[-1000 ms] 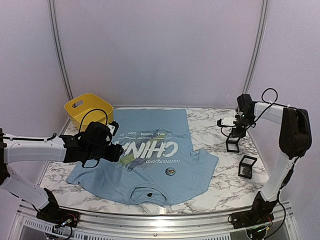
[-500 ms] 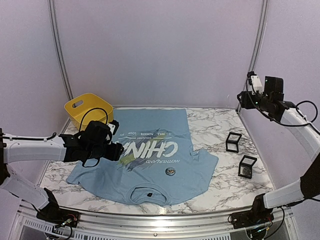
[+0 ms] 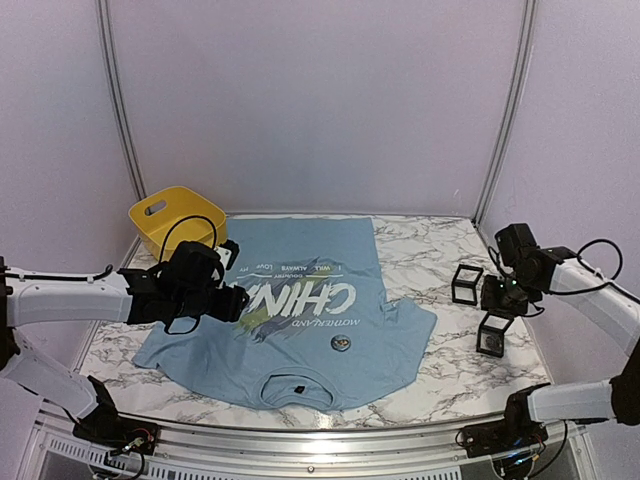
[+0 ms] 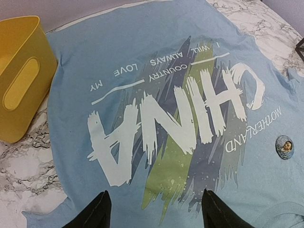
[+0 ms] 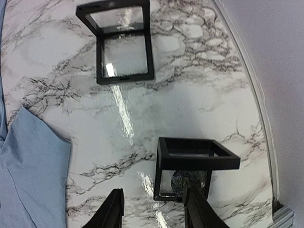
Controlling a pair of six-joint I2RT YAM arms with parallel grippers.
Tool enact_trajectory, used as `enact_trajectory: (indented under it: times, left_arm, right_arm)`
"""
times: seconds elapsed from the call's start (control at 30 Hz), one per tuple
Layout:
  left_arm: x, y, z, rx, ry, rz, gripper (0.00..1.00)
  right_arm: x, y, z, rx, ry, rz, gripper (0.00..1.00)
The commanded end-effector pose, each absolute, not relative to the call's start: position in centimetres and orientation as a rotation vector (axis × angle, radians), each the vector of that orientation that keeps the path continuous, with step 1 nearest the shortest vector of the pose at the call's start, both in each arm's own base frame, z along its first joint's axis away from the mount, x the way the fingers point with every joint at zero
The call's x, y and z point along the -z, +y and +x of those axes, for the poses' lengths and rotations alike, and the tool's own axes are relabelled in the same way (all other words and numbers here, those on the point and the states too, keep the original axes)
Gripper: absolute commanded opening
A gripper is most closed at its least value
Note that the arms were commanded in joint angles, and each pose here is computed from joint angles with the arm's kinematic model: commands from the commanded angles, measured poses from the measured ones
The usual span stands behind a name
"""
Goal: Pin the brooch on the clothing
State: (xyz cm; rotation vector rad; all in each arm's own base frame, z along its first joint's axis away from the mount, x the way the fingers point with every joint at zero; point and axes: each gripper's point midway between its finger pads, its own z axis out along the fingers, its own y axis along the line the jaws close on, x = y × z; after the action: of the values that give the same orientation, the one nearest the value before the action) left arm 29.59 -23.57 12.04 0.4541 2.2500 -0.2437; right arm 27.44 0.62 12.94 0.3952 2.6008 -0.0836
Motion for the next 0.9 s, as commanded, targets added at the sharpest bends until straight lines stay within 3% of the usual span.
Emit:
enact_trajectory:
  times: [0.0, 0.07, 0.3, 0.87]
  left_arm:
    - [-12.9, -24.0, 29.5, 0.274, 2.21, 0.461, 0.67]
    - [-12.9, -24.0, 29.5, 0.273, 2.209, 0.463, 0.67]
    - [-12.9, -24.0, 29.5, 0.277, 2.21, 0.465, 0.68]
    - [-13.1, -23.8, 29.5, 0.267, 2.202, 0.468, 0.68]
  right_arm:
    - [-8.9, 1.7, 24.1, 0.017, 2.682, 0.548, 0.34]
    - [-7.4, 2.4, 23.7, -0.012, 2.699, 0.565, 0.27]
    - [-5.6, 2.6, 24.8, 0.076, 2.692, 0.582, 0.3]
    - [-2.1, 1.4, 24.7, 0.183, 2.702, 0.619, 0.16]
